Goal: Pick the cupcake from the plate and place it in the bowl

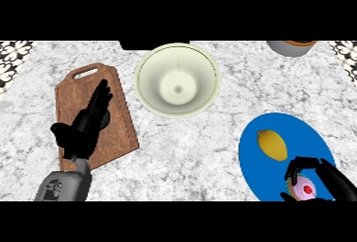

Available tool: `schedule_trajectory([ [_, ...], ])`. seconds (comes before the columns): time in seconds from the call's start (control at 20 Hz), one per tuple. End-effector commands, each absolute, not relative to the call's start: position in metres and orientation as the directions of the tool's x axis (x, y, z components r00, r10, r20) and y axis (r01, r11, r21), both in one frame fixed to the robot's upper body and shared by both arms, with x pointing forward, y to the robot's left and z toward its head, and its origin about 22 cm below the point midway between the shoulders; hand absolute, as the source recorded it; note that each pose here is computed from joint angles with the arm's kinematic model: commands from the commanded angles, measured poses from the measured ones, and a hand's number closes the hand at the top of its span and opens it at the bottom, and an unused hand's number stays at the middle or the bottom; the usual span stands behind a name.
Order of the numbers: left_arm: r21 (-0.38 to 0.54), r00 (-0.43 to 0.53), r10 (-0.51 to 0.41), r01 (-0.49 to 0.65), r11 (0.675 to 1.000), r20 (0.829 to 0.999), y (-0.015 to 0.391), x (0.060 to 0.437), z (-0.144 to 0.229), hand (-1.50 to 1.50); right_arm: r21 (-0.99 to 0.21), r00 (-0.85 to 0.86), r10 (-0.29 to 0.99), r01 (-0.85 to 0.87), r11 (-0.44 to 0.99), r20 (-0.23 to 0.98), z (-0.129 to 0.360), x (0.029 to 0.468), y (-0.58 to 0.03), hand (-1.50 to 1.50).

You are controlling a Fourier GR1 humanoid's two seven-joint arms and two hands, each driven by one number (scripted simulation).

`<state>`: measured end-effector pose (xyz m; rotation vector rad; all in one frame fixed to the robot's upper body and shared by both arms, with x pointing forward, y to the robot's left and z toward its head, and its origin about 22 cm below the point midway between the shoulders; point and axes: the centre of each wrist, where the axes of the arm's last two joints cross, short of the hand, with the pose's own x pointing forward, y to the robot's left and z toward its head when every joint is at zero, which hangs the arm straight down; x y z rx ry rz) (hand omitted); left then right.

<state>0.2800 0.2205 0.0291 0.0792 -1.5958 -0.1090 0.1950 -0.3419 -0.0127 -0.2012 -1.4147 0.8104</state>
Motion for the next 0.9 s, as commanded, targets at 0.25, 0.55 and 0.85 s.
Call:
schedule_trajectory([
  [0.25, 0.103, -0.055, -0.097, 0.121, 0.987, 0.994, 0.193, 0.282, 0.033, 0.0, -0.516, -0.477, 0.229, -0.841, 0.163, 0.849, 0.026, 0.238, -0.227, 1.5],
  [0.55, 0.112, -0.035, -0.11, 0.067, 0.991, 0.993, 0.199, 0.276, 0.02, 0.0, -0.476, -0.484, -0.174, -0.875, 0.086, 0.858, 0.054, 0.239, -0.197, 1.5],
  [0.85, 0.123, -0.036, -0.122, 0.03, 0.992, 0.992, 0.214, 0.282, 0.037, 0.0, -0.579, -0.612, -0.309, -0.79, 0.201, 0.728, 0.118, 0.244, -0.218, 1.5],
])
